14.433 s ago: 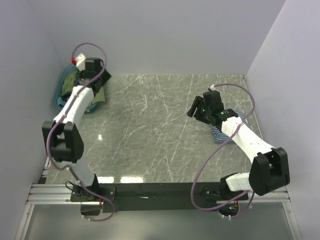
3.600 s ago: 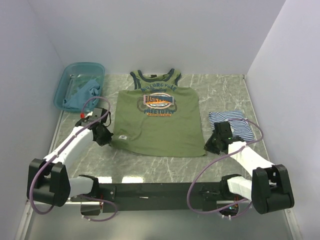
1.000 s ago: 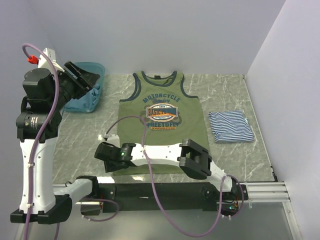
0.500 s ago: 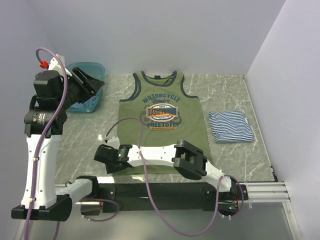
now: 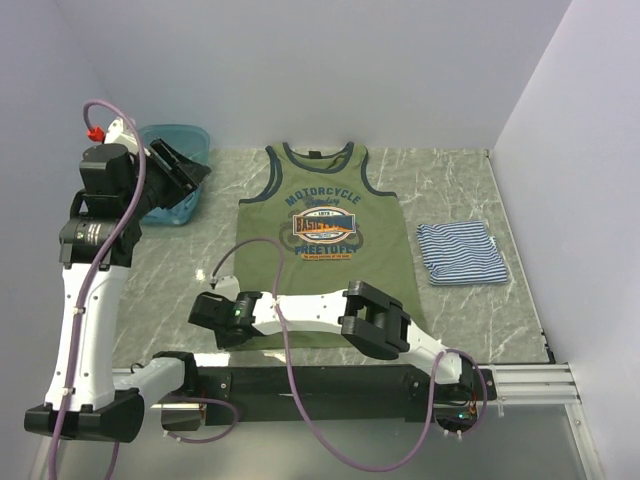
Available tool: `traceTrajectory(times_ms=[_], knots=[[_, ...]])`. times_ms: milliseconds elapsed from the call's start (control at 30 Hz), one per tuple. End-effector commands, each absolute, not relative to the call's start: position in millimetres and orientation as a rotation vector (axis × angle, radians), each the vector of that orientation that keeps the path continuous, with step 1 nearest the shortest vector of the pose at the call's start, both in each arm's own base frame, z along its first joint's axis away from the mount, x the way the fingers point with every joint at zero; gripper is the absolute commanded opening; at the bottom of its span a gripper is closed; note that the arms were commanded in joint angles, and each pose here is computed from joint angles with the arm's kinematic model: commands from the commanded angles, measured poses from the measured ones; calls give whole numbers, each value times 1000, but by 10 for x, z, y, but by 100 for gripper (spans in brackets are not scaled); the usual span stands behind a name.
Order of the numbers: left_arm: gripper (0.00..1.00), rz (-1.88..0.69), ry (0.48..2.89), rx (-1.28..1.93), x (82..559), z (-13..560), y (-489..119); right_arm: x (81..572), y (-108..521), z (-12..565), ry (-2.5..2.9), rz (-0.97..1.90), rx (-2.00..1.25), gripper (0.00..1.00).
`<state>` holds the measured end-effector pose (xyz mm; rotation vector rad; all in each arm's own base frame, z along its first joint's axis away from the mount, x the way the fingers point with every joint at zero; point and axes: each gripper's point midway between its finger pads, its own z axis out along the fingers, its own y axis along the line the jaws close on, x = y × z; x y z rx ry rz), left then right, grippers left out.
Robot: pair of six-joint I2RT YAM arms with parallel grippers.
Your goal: Fold and stack the tank tops
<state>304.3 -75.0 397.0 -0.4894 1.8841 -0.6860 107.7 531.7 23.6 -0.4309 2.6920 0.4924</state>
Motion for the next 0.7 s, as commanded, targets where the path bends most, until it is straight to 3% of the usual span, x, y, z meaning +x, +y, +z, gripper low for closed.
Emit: traceTrajectory(times_ms=[0,200,667], knots=[[59,-653,1846,-531,3185,3922,-664,1087,5271,390,2666,531,-421,0],[57,-602,1916,-644,3663,3395,-597,1169,5256,1136,2544,795,-415,0],[54,-420,2172,-724,4435,1966,-497,1086,5116,1496,2502,984,-427,0]])
